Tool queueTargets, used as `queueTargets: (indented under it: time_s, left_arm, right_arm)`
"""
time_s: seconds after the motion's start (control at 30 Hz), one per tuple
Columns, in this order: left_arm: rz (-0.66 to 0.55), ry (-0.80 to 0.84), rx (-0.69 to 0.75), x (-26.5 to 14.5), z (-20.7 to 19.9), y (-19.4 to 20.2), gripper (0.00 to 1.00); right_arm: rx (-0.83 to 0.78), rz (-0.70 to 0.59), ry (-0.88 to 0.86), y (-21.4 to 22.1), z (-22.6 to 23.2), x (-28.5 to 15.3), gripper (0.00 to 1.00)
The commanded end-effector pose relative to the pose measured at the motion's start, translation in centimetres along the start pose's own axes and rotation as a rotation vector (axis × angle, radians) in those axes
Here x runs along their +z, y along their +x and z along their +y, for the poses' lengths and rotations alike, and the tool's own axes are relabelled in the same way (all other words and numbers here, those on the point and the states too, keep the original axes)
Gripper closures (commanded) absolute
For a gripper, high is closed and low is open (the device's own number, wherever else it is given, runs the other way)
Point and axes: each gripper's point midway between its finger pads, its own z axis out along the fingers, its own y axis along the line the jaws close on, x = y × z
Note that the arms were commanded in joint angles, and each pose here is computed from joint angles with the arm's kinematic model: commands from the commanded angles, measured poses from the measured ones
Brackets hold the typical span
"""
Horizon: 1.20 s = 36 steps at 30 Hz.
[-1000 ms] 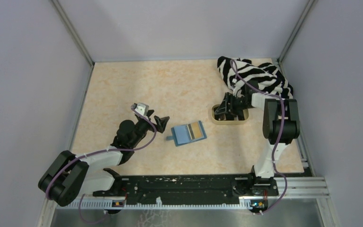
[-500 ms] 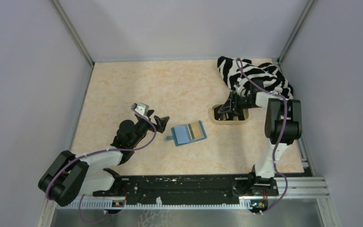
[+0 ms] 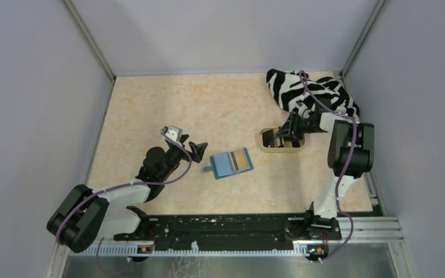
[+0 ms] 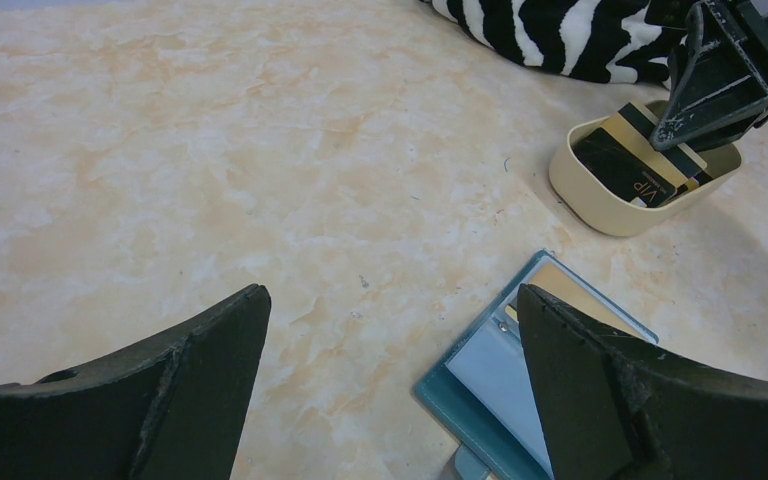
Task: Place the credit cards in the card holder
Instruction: Pick up the credit card from the storage box.
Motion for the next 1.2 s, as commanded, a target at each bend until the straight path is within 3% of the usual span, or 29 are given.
queueTargets:
  time_s: [0.0, 0.1, 0.23, 0.37, 0.63, 0.77, 0.97, 1.17]
  left_arm:
    - [-0.037, 0.019, 0.008, 0.0, -0.3, -1.0, 0.01]
    - [-0.035, 0.018, 0.008, 0.0, -0.3, -1.0, 0.01]
    - [-0.034, 0.018, 0.008, 0.0, -0.3, -0.9, 0.01]
    - [-0.036, 0.019, 0.006, 0.0, -0.3, -1.0, 0.01]
    - [-0.028, -0.053, -0.028, 0.4, 0.8, -1.1, 0.01]
    - [0.021, -0.012, -0.093, 1.0, -0.3, -0.6, 0.01]
    - [0.154, 0.205, -0.216, 1.7, -4.7, 1.1, 0.01]
    - [0.191, 0.425, -0.39, 0.3, -9.0, 0.9, 0.06]
  right_arm:
    - [-0.08, -0.065, 0.003, -2.4, 1.2, -1.5, 0.67]
    - [-0.071, -0.081, 0.028, -2.7, 0.5, -1.9, 0.72]
    - [-0.068, -0.101, 0.062, -3.0, -0.2, -2.5, 0.9]
    - [-0.086, -0.121, 0.134, -3.4, -1.0, -3.1, 1.0]
    - [-0.166, -0.184, 0.196, -4.7, -0.3, -6.0, 1.0]
    - [-0.261, -0.225, 0.174, -5.1, 1.5, -7.7, 1.0]
    - [-0.431, -0.271, -0.087, -3.8, 7.6, -8.4, 1.0]
    - [-0.538, -0.27, -0.298, -1.7, 12.3, -7.4, 1.0]
